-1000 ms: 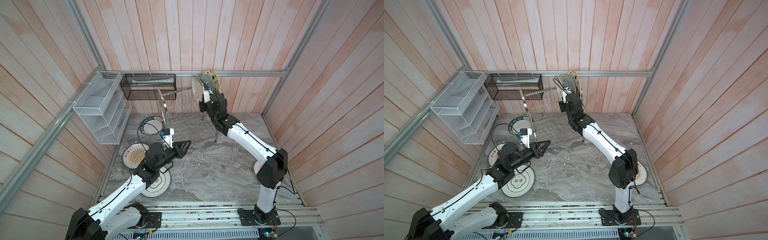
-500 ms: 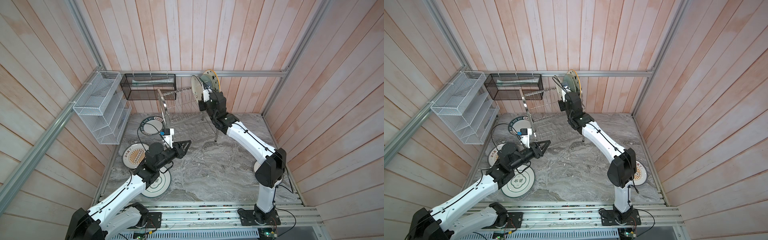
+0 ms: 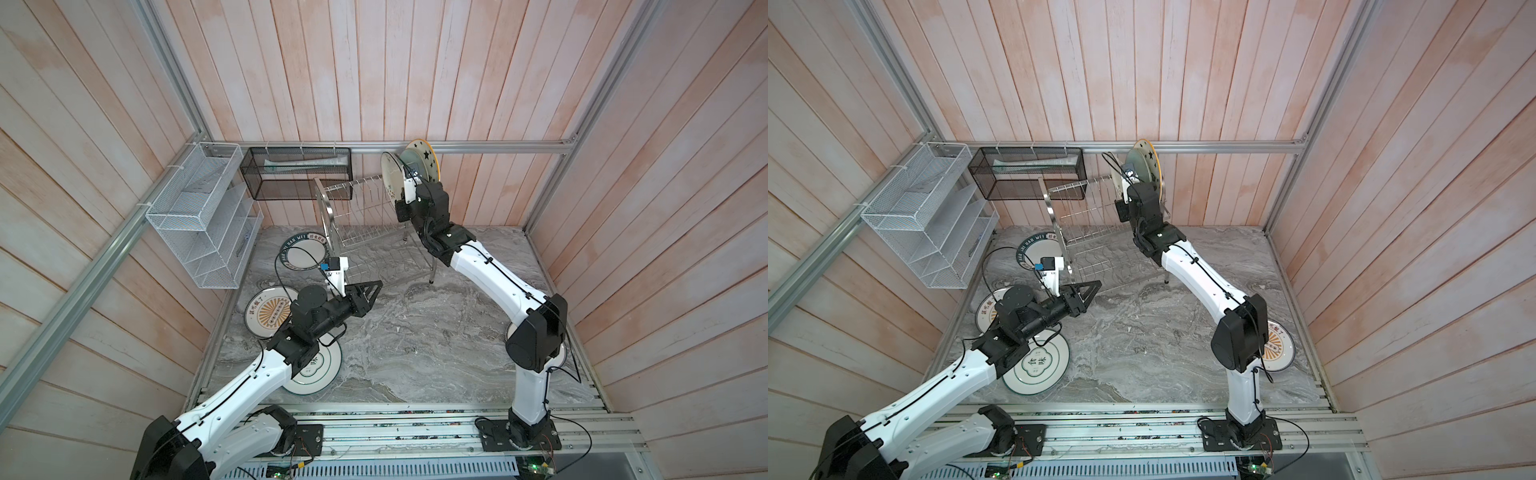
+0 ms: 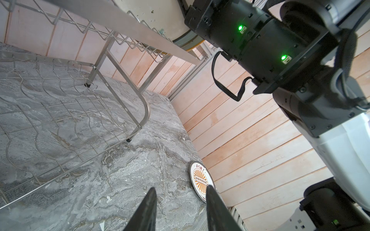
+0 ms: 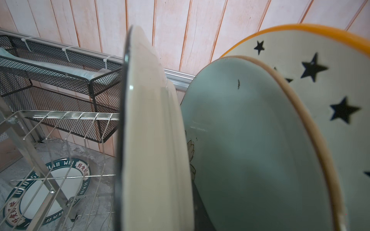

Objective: Load plates into a dish rack
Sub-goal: Place the plate on the dish rack.

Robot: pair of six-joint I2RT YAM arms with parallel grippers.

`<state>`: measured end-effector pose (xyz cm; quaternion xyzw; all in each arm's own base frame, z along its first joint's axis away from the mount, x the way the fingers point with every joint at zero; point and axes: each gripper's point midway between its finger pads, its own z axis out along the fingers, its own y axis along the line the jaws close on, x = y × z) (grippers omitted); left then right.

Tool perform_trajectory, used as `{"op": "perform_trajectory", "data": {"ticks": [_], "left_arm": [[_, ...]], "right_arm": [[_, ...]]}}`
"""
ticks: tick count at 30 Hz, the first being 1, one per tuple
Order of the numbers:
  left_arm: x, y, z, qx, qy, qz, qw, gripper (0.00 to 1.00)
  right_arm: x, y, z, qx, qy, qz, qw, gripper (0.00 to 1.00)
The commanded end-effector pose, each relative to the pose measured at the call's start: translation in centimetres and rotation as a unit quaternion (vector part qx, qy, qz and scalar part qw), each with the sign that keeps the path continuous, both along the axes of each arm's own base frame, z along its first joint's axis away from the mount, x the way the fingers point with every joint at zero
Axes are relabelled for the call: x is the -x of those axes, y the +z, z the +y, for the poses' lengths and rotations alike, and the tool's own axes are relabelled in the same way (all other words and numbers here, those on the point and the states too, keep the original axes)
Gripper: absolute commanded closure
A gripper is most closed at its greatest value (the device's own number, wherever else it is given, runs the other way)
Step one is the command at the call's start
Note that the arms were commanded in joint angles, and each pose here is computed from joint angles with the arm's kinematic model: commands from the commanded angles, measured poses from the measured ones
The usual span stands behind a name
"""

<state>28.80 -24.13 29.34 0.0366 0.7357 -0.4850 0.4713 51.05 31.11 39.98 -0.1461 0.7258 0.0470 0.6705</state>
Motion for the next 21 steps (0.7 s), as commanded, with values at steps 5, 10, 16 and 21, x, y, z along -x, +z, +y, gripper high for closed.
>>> {"op": "perform_trajectory", "data": {"ticks": [5,10,16,21], "left_arm": [[0.15,-0.09,-0.14,-0.005,-0.004,-0.003,1.0,0.58],[0.16,-0.16,-0.12,-0.005,-0.004,-0.002,1.0,0.58],[0.24,-0.24,-0.04,-0.006,-0.003,-0.001,1.0,0.58],[0.25,-0.35,-0.02,-0.006,-0.003,0.0,1.0,0.58]], "right_arm": [[0.45,5.91,-0.85,-0.06,-0.012,-0.066,0.996,1.0],[0.44,5.83,-0.91,-0.06,-0.014,-0.065,0.996,1.0],[0.52,5.81,-0.9,-0.06,-0.012,-0.064,0.996,0.95],[0.58,6.08,-0.97,-0.061,-0.013,-0.067,0.996,0.9]]}}
